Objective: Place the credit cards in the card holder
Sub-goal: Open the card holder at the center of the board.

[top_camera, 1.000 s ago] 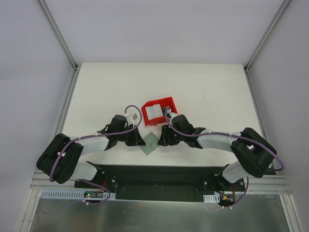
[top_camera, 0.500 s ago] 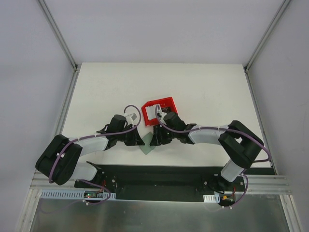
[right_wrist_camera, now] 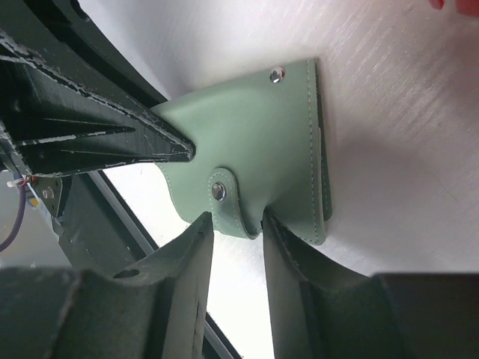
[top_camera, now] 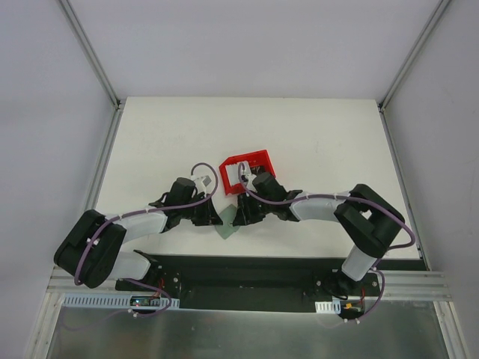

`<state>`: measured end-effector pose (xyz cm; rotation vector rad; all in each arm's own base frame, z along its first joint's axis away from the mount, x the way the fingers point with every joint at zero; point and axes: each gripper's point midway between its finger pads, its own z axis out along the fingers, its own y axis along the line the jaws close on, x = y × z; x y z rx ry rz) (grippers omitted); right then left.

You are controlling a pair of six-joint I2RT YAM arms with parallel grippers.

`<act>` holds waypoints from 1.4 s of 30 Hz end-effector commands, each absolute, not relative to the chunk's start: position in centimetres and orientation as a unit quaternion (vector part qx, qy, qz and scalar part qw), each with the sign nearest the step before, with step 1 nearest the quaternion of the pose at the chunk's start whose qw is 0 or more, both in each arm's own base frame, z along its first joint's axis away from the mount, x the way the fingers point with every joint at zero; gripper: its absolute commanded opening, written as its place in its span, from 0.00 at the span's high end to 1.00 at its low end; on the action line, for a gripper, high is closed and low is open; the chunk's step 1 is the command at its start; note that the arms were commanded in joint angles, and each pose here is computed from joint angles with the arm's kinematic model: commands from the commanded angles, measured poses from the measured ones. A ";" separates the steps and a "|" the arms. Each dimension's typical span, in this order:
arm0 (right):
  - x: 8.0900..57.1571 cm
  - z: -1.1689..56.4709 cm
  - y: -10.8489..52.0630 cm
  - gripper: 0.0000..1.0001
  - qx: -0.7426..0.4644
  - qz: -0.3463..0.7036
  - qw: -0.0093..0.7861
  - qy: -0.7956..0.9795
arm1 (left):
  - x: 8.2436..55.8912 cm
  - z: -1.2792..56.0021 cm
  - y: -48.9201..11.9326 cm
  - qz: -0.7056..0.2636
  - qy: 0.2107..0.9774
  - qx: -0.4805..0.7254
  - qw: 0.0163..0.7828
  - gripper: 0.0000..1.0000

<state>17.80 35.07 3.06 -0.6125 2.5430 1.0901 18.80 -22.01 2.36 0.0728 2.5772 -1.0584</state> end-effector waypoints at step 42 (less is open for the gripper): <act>12.3 6.7 38.6 1.00 -0.328 0.503 0.111 0.792 | 20.4 2.1 -20.6 -0.325 0.922 -0.062 0.203 1.00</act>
